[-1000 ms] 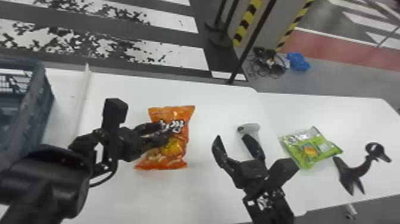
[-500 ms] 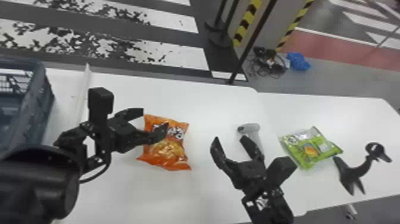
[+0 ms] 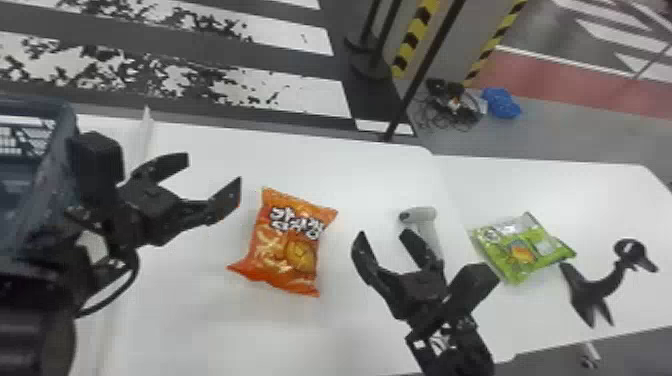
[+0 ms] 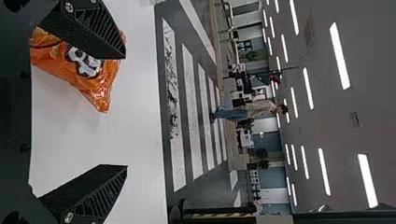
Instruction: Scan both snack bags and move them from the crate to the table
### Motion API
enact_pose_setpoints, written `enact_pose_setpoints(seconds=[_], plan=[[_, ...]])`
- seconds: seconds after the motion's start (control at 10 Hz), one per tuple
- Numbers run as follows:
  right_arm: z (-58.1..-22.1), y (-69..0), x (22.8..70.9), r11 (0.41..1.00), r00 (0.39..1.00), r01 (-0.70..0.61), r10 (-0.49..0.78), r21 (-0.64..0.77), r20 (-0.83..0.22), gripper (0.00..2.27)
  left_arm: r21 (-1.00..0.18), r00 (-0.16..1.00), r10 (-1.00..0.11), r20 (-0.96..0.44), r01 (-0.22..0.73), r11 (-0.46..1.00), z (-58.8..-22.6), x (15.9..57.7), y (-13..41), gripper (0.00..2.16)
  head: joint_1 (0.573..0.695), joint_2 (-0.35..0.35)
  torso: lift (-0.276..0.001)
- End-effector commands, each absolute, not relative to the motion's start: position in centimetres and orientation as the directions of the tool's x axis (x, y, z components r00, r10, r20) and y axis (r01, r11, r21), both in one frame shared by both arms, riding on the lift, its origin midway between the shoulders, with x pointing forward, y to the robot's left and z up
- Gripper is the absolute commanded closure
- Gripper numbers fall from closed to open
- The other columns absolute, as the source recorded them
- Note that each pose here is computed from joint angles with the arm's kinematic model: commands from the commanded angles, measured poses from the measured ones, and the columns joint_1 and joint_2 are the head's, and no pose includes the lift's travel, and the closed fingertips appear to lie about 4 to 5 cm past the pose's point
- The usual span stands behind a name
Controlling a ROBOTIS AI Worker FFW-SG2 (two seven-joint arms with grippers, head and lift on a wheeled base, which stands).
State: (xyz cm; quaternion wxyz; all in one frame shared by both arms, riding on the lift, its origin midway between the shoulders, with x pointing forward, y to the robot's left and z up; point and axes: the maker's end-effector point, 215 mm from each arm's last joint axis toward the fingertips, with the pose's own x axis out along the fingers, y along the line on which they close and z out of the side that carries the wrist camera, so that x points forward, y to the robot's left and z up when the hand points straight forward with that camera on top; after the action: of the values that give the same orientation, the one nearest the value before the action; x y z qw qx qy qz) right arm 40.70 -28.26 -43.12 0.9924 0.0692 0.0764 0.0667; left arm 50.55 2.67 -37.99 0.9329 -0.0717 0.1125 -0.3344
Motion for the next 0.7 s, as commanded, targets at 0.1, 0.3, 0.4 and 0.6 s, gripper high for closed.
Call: enact_pose_setpoints(seconds=[0.1,0.3,0.4,0.6], plan=[[-44.4,-27.1,40.4,0.952,0.959,-0.148,0.205,0.268,-0.196,0.11,-0.17,0.882,-0.451,-0.134,0.428,0.888,-36.2,50.7,14.1,0.07,0.695,-0.271,-0.088],[-46.1,-24.9,39.7,0.909,0.912,-0.197,0.308,0.368,-0.271,0.11,-0.144,0.938,-0.327,-0.113,0.31,0.94,-35.0,49.7,20.3,0.07,0.695,-0.143,-0.088],[-46.4,-24.2,39.5,0.899,0.898,-0.211,0.333,0.384,-0.286,0.11,-0.126,0.953,-0.283,-0.105,0.269,0.955,-34.6,49.1,22.2,0.07,0.695,-0.086,-0.088],[-47.7,-22.7,39.5,0.875,0.856,-0.229,0.39,0.426,-0.34,0.11,-0.107,0.964,-0.243,-0.106,0.232,0.967,-34.5,48.0,24.5,0.08,0.695,-0.027,-0.088]])
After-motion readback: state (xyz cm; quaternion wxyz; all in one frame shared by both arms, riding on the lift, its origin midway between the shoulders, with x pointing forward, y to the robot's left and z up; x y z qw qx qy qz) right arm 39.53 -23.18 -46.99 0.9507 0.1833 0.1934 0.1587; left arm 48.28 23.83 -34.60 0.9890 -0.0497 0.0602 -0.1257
